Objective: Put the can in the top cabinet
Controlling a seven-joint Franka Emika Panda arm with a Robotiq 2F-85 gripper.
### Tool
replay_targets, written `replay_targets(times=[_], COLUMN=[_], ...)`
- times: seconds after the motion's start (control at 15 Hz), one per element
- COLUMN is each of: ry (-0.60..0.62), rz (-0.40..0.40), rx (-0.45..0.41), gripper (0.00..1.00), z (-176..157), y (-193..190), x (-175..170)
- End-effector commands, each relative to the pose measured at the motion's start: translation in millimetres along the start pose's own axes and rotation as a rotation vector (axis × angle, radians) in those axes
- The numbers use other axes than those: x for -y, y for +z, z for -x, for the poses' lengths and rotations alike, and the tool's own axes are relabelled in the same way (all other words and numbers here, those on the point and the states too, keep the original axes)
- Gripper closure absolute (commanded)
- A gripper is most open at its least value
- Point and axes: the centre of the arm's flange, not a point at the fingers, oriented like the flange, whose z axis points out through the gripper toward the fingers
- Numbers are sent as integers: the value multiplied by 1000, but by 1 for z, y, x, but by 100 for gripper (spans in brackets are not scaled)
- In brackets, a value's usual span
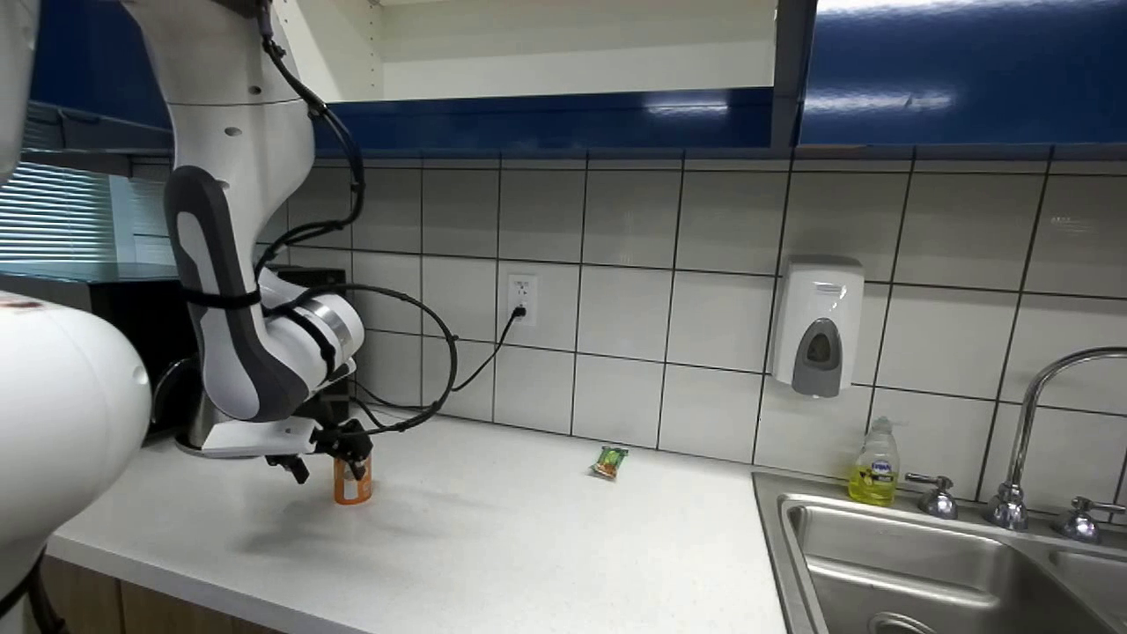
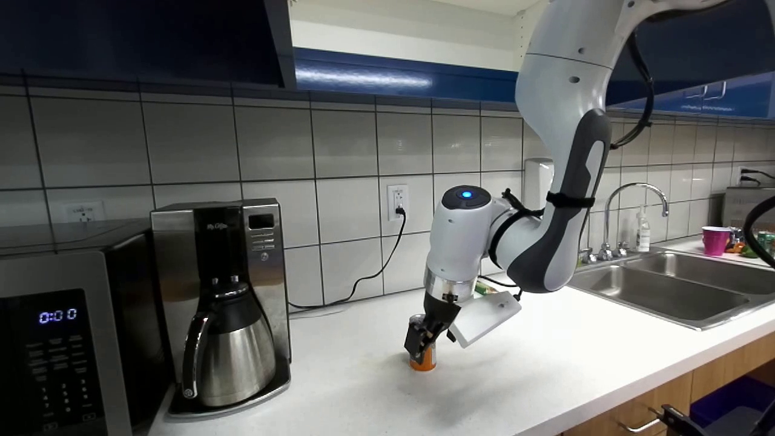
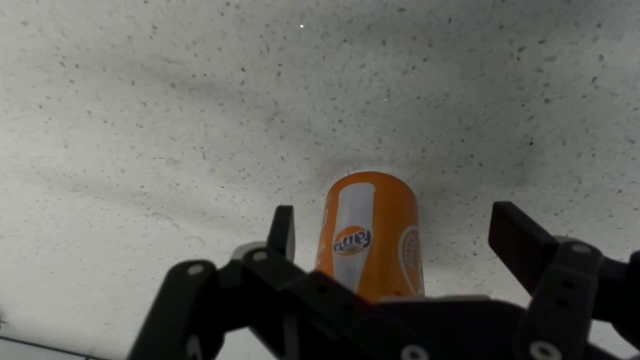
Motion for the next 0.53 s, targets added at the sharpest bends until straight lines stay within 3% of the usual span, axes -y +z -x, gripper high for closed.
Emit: replay_targets(times=[0.0,0.47], ry=[34,85], rz=[30,67], rx=[-40,-72], gripper=[0,0], z=[10,10], y=[27,38], x=[9,10])
